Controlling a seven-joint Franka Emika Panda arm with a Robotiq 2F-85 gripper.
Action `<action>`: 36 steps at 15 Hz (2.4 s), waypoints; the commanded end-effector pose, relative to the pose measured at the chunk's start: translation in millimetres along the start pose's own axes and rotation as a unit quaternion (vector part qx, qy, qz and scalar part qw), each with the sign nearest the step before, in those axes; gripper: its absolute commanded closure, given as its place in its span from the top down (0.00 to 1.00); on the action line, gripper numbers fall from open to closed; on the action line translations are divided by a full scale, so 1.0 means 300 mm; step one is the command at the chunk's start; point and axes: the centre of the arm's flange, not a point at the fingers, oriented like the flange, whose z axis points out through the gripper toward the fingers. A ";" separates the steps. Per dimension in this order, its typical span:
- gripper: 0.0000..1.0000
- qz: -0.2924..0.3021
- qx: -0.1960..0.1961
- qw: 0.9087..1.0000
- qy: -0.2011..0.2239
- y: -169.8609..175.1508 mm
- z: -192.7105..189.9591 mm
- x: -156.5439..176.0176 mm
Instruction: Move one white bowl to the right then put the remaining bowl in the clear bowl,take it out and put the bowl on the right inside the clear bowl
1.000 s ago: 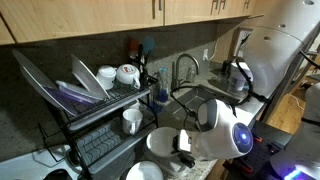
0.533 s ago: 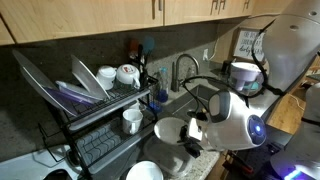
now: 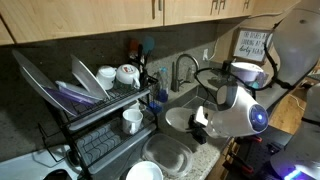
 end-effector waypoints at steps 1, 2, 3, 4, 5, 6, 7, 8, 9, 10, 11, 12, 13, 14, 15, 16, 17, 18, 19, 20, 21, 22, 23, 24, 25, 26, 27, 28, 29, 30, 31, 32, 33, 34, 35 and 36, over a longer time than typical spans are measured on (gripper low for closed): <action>0.03 0.015 -0.009 1.000 -0.006 0.024 0.000 -0.047; 0.03 0.019 -0.011 1.000 -0.011 0.024 0.011 -0.052; 0.03 0.020 -0.007 1.000 -0.009 0.025 0.025 -0.057; 0.03 0.021 -0.006 1.000 -0.009 0.022 0.035 -0.060; 0.03 0.020 -0.004 1.000 -0.009 0.017 0.051 -0.057; 0.03 0.020 -0.002 1.000 -0.009 0.014 0.060 -0.058; 0.03 0.022 0.001 1.000 -0.009 0.007 0.076 -0.059; 0.03 0.022 0.004 1.000 -0.008 0.000 0.093 -0.061; 0.03 0.022 0.009 1.000 -0.008 -0.007 0.114 -0.063; 0.03 0.023 0.011 1.000 -0.008 -0.014 0.131 -0.066; 0.03 0.024 0.013 1.000 -0.007 -0.020 0.151 -0.069; 0.03 0.025 0.013 1.000 -0.005 -0.024 0.166 -0.073; 0.03 0.026 0.015 1.000 -0.004 -0.035 0.183 -0.079; 0.03 0.026 0.017 1.000 -0.003 -0.041 0.202 -0.081; 0.03 0.027 0.021 0.999 -0.001 -0.047 0.217 -0.083; 0.03 0.029 0.024 0.999 0.000 -0.054 0.236 -0.088; 0.03 0.030 0.029 0.999 0.002 -0.060 0.254 -0.089; 0.03 0.030 0.032 0.999 0.002 -0.069 0.271 -0.091; 0.03 0.030 0.035 0.999 0.002 -0.078 0.289 -0.092; 0.03 0.029 0.040 0.999 0.002 -0.087 0.306 -0.095; 0.03 0.030 0.044 0.999 0.003 -0.096 0.323 -0.098; 0.03 0.032 0.051 0.998 0.005 -0.105 0.338 -0.101; 0.03 0.032 0.055 0.998 0.006 -0.114 0.356 -0.104; 0.03 0.033 0.060 0.998 0.006 -0.142 0.373 -0.117; 0.03 0.031 0.054 0.998 0.010 -0.141 0.385 -0.116; 0.03 0.032 0.052 0.998 0.013 -0.138 0.393 -0.117; 0.03 0.031 0.050 0.998 0.017 -0.139 0.395 -0.119; 0.03 0.031 0.048 0.998 0.019 -0.142 0.400 -0.120; 0.03 0.029 0.047 0.998 0.021 -0.144 0.400 -0.123; 0.03 0.029 0.045 0.998 0.023 -0.146 0.402 -0.126; 0.04 0.026 0.044 0.998 0.024 -0.149 0.403 -0.128; 0.04 0.024 0.043 0.999 0.024 -0.152 0.403 -0.129; 0.05 0.022 0.042 0.999 0.025 -0.154 0.403 -0.130; 0.19 0.021 0.041 0.999 0.025 -0.153 0.402 -0.129; 0.29 0.020 0.041 0.999 0.024 -0.154 0.402 -0.129; 0.38 0.020 0.046 0.999 0.022 -0.156 0.402 -0.127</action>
